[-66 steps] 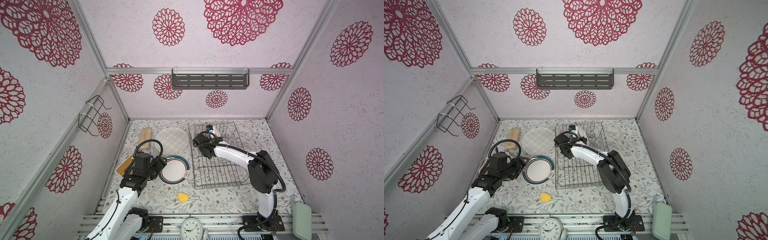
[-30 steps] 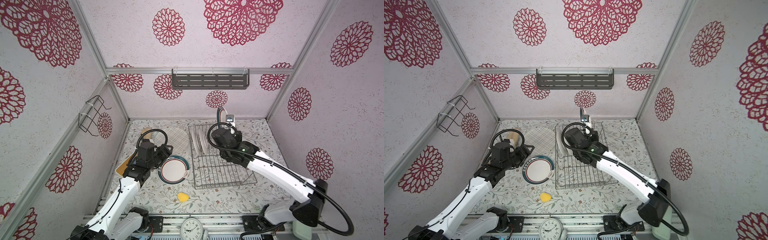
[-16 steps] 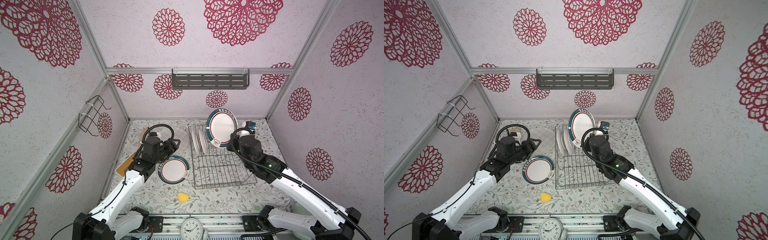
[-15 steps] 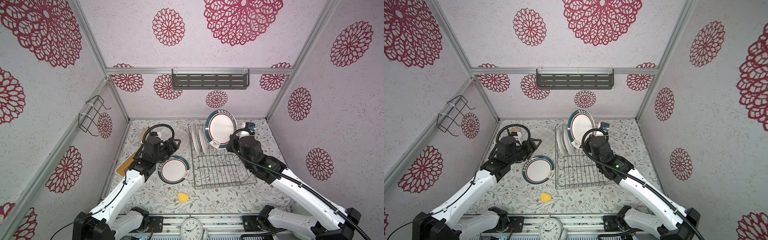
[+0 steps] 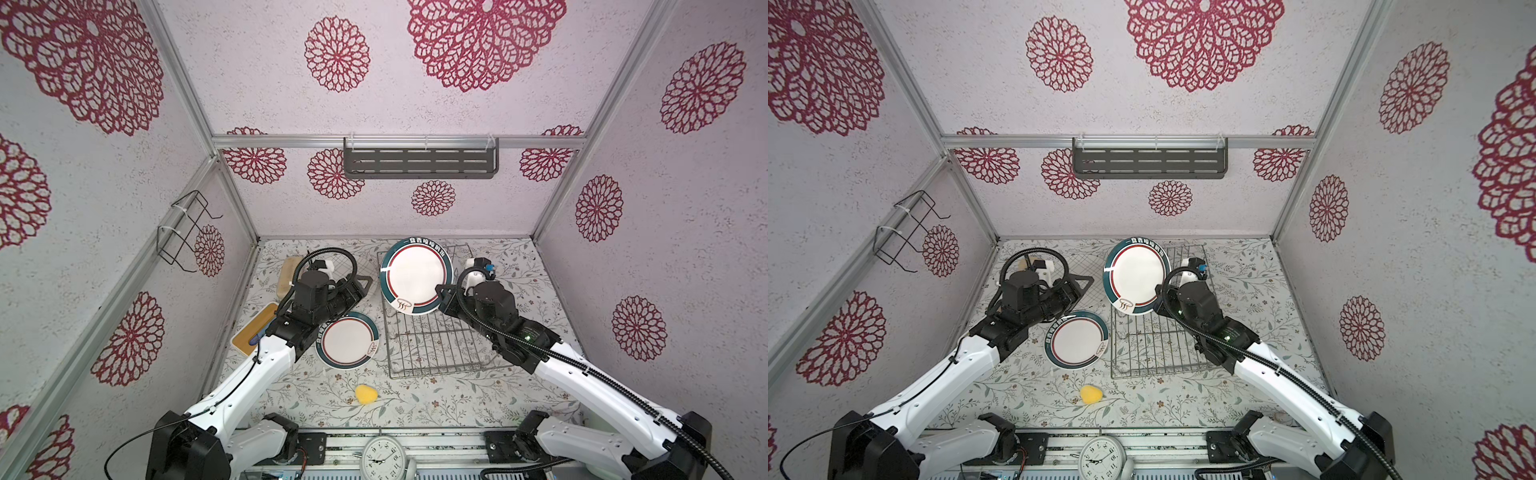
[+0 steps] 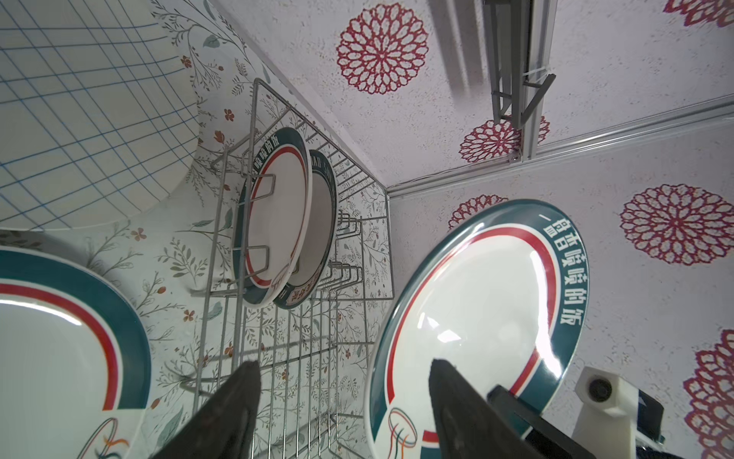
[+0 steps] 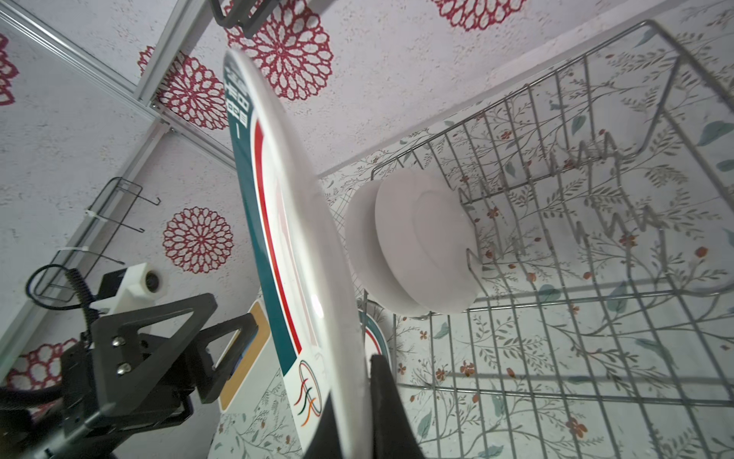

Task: Unload the plates from the dish rack
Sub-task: 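Lift the plate out of the rack toward the left gripper while the left gripper reaches, then grasp the plate rim with the left gripper and open the right gripper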

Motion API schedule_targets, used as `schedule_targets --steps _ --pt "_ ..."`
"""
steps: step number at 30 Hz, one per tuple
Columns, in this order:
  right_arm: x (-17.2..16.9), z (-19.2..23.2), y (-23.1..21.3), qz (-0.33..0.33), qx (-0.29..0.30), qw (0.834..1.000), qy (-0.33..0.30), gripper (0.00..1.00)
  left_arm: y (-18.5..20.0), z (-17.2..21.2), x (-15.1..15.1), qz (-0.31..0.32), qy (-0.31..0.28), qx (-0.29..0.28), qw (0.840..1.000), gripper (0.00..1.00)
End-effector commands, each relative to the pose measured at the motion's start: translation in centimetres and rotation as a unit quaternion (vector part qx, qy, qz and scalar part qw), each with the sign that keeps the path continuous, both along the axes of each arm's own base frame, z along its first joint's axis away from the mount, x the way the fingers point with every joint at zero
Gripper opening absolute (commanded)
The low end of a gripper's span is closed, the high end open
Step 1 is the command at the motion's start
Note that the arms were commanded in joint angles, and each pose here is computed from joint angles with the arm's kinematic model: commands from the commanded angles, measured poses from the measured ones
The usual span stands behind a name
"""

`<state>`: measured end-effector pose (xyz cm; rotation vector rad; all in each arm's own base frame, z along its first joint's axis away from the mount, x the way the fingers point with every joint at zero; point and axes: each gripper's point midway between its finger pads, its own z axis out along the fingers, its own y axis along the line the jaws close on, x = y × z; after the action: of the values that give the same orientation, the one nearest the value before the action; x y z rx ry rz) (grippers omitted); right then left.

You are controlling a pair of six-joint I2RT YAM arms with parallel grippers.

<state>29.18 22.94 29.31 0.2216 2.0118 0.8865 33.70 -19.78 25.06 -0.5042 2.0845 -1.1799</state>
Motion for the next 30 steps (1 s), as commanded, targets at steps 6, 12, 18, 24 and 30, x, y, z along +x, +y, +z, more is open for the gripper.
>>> schedule_targets --steps 6,12,18,24,30 --pt "0.1 3.5 2.7 0.065 0.111 0.991 -0.018 0.00 -1.3 2.5 0.2 -0.024 -0.037 -0.031 0.999 0.63" --pt "0.1 3.2 3.9 0.096 0.123 0.988 -0.008 0.00 -1.6 2.6 0.2 -0.031 -0.039 -0.036 0.998 0.47" --pt "0.1 3.3 4.1 0.112 0.141 0.984 -0.002 0.00 -1.6 2.5 0.2 -0.029 -0.038 -0.038 0.998 0.38" --pt "-0.1 3.0 4.7 0.137 0.148 0.980 0.007 0.00 -1.5 2.2 0.1 -0.027 -0.037 -0.040 0.998 0.28" --pt "-0.1 2.6 5.0 0.145 0.146 0.978 0.012 0.00 -1.3 2.3 0.0 -0.022 -0.040 -0.039 0.998 0.08"
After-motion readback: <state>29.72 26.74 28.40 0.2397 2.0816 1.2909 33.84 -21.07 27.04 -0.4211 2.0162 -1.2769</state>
